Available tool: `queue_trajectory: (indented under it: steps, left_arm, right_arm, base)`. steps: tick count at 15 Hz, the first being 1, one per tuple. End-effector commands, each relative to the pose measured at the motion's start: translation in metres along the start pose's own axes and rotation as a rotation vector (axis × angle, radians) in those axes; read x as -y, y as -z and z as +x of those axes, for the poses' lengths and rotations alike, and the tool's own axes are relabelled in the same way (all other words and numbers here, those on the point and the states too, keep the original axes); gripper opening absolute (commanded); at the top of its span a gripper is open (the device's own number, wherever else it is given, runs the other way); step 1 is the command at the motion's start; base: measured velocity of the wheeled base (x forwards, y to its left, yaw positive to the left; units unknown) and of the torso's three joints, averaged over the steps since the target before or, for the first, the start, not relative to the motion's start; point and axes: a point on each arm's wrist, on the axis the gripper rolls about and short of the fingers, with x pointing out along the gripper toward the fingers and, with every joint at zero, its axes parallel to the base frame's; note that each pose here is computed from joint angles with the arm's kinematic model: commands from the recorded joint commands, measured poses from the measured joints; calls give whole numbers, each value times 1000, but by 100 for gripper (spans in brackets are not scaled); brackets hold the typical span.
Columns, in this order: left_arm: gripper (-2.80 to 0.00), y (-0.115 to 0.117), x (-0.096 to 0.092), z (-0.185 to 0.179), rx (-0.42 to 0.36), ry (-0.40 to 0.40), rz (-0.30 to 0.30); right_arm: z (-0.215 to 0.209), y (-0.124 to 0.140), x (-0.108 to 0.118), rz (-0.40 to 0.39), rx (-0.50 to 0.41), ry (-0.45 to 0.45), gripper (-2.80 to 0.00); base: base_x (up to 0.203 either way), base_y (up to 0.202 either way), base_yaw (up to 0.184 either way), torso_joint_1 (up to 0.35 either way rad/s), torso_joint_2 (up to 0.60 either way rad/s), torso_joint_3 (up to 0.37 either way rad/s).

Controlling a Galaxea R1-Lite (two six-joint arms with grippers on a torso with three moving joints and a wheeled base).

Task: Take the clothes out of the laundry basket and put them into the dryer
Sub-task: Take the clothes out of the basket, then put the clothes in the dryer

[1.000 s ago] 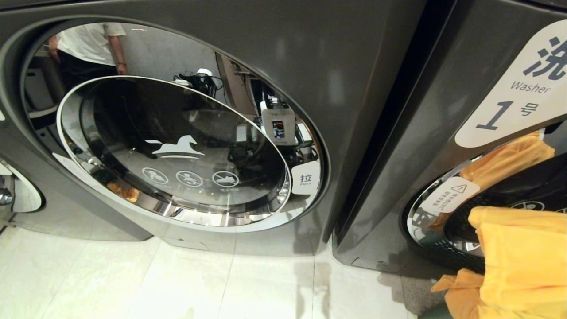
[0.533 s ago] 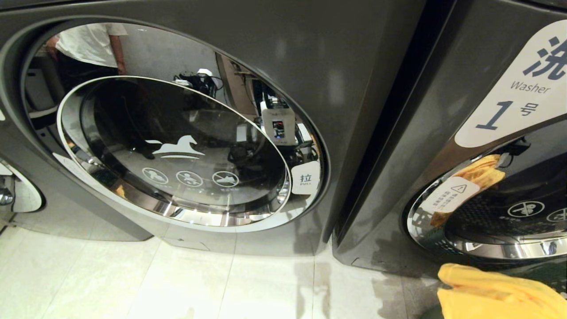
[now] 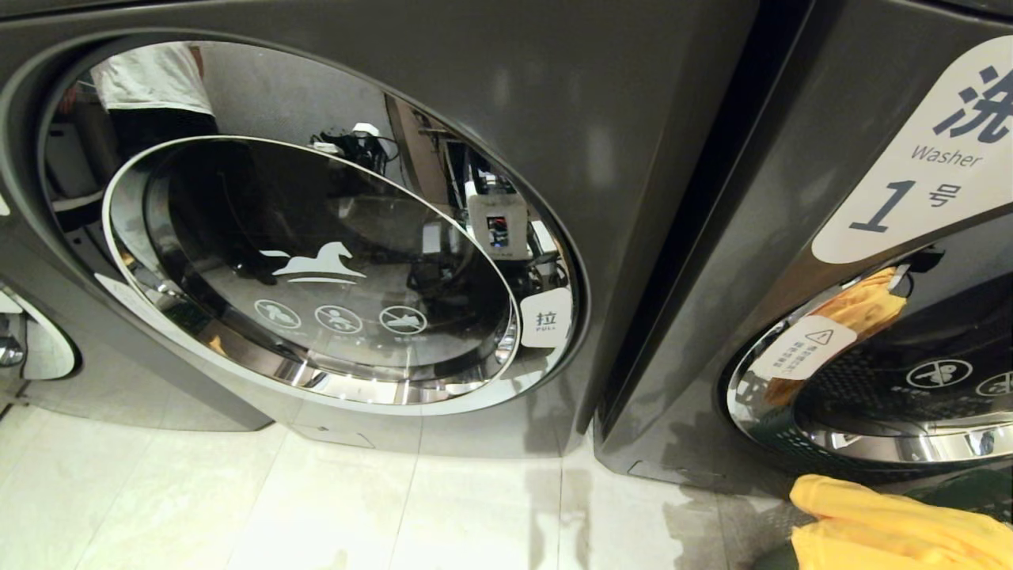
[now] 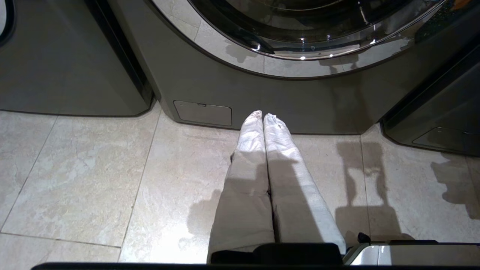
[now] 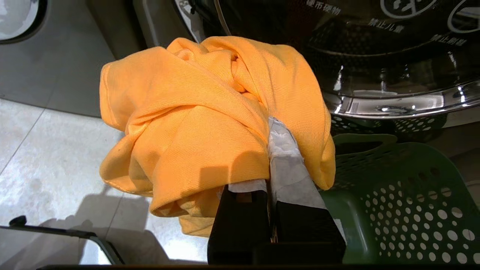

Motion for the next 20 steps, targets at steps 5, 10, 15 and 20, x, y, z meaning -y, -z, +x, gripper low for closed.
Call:
queue_trajectory:
  steps: [5, 10, 15, 20]
  left_arm:
    - [-280, 0, 0, 0, 2, -1, -1]
    - [-280, 0, 0, 0, 0, 1, 7]
    - [-280, 1, 0, 1, 26, -1, 13]
    - [-280, 1, 0, 1, 26, 0, 13]
  right_arm:
    - [-2, 1, 0, 12, 26, 4, -280]
    - [-2, 1, 1, 38, 23, 37, -280]
    - [-2, 1, 0, 36, 21, 35, -280]
    - [-2, 1, 1, 35, 21, 34, -280]
  base:
    - [0, 0, 0, 0, 0, 0]
    - [0, 0, 0, 0, 0, 0]
    - [0, 0, 0, 0, 0, 0]
    - [0, 0, 0, 0, 0, 16]
